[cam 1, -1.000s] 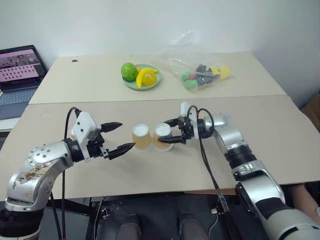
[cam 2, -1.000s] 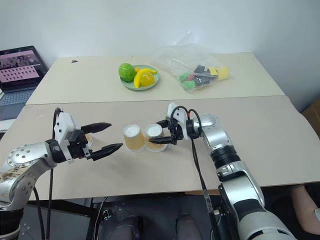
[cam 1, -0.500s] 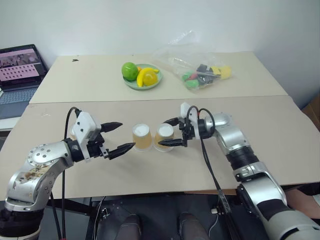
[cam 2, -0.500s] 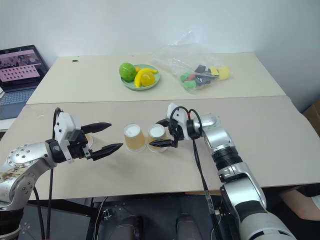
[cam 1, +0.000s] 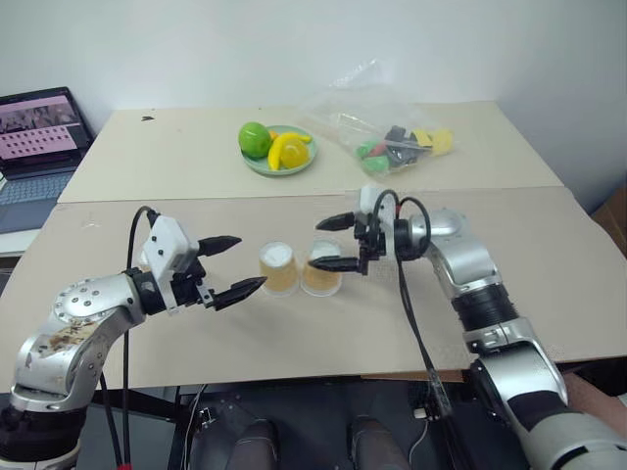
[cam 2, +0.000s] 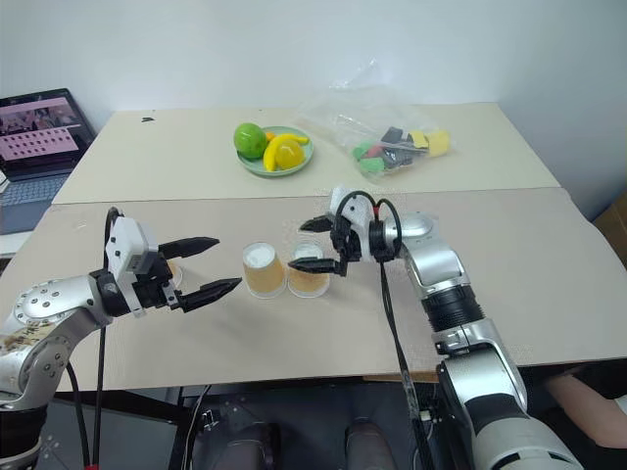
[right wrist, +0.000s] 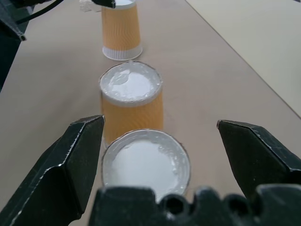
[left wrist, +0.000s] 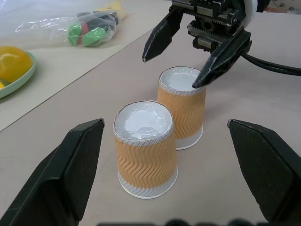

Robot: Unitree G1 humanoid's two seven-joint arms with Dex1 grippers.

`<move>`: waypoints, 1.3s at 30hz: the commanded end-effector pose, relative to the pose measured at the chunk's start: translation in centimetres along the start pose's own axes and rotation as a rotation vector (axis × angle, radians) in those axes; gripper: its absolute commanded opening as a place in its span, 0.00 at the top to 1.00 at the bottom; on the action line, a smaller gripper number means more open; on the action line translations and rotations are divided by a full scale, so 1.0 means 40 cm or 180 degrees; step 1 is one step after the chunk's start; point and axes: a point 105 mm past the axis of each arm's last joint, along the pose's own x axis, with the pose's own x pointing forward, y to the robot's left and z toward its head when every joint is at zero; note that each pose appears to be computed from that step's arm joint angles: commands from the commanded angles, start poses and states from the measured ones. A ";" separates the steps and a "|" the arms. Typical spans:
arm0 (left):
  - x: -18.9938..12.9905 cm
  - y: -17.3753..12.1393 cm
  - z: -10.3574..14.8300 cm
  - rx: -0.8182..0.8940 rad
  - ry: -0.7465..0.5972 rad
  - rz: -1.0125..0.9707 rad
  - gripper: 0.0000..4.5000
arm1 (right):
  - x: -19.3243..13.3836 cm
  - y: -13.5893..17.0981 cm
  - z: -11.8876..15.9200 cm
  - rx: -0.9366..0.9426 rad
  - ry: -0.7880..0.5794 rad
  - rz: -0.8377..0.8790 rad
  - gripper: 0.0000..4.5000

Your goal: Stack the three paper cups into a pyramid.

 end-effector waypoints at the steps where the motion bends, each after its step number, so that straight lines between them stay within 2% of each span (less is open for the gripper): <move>1: -0.001 -0.007 0.032 0.0127 -0.0146 0.0040 0.00 | -0.027 -0.018 0.077 -0.0146 -0.0314 -0.0100 0.01; 7: -0.012 0.026 0.053 0.0024 -0.0364 0.0479 0.00 | -0.064 0.020 0.120 -0.0199 -0.0432 -0.0020 0.01; 9: -0.020 0.075 0.068 -0.0076 -0.0591 0.1092 0.00 | -0.076 0.041 0.128 -0.0215 -0.0425 0.0003 0.01; 11: -0.048 0.126 0.062 -0.0209 -0.0799 0.2061 0.00 | -0.092 0.057 0.129 -0.0198 -0.0380 -0.0072 0.01; 14: -0.076 0.114 -0.001 -0.0410 -0.0710 0.2925 0.00 | -0.112 0.074 0.119 -0.0113 -0.0304 -0.0251 0.01; 17: -0.074 0.078 -0.065 -0.0488 -0.0444 0.3236 0.00 | -0.141 0.085 0.116 -0.0030 -0.0269 -0.0448 0.01; 20: -0.080 0.082 -0.103 -0.0491 -0.0316 0.3433 0.00 | -0.202 0.074 0.141 0.0045 -0.0334 -0.0762 0.01; 25: -0.097 0.110 -0.106 -0.0343 -0.0306 0.3524 0.00 | -0.267 0.055 0.154 0.0137 -0.0352 -0.1057 0.01; 39: -0.116 0.179 -0.132 -0.0471 -0.0309 0.3586 0.00 | -0.269 0.060 0.132 0.0165 -0.0241 -0.1167 0.01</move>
